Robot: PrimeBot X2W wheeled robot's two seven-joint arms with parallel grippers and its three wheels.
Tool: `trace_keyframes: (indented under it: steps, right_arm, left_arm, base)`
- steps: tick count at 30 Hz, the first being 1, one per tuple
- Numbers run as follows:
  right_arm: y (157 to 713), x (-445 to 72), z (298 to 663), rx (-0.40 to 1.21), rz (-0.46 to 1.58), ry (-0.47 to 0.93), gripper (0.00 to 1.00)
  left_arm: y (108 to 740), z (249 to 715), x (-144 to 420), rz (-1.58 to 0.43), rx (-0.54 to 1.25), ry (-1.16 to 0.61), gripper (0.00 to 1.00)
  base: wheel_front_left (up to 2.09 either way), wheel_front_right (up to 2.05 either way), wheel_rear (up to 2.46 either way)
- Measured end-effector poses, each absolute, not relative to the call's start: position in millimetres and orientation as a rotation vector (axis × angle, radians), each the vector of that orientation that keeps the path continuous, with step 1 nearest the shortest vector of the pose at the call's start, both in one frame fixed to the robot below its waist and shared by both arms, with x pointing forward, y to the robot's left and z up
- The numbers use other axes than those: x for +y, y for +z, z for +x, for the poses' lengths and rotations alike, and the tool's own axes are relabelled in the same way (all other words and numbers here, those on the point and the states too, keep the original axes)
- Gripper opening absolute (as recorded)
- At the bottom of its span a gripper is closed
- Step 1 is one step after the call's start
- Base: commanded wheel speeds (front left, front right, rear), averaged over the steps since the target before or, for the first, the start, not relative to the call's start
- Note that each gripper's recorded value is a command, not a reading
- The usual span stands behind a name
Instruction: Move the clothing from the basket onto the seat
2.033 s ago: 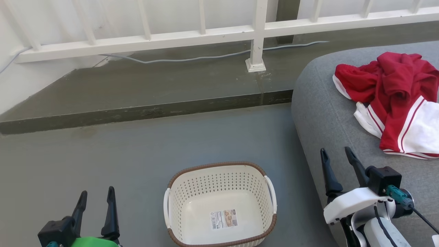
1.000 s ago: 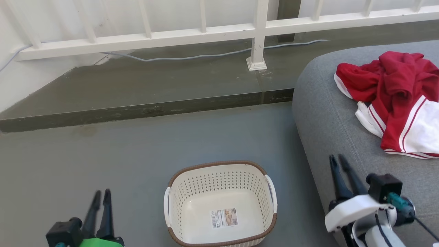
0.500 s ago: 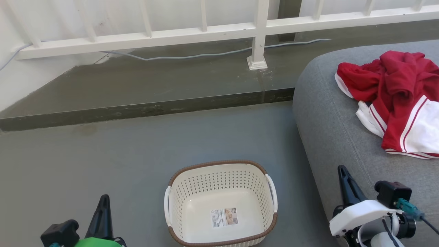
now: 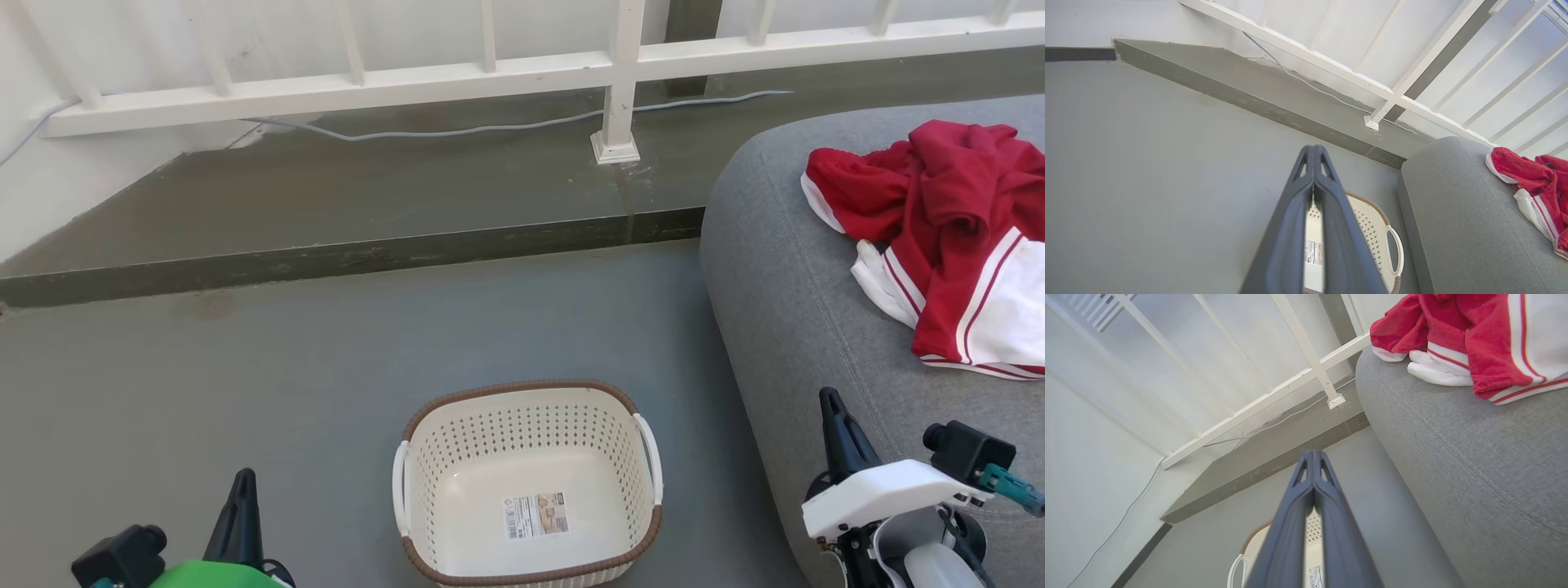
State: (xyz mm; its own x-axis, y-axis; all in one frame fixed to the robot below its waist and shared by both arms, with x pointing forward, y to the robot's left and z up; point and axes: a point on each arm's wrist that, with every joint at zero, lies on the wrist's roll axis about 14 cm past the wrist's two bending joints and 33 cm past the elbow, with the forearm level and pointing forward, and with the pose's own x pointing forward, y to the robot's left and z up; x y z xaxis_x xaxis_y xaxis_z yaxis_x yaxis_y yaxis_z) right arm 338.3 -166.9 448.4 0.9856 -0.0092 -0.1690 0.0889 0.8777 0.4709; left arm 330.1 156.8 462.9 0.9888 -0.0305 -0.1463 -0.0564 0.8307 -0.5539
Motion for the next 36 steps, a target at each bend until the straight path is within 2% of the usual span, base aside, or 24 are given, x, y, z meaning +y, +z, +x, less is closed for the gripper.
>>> trace_keyframes:
  steps: [36]
  right_arm:
    - [451.9, -187.2, 353.5, 0.173, 1.001, -0.124, 0.00]
  left_arm:
    - [457.6, 346.6, 171.5, -1.046, 0.198, 0.074, 0.00]
  base:
    - [0.00, 0.00, 0.00]
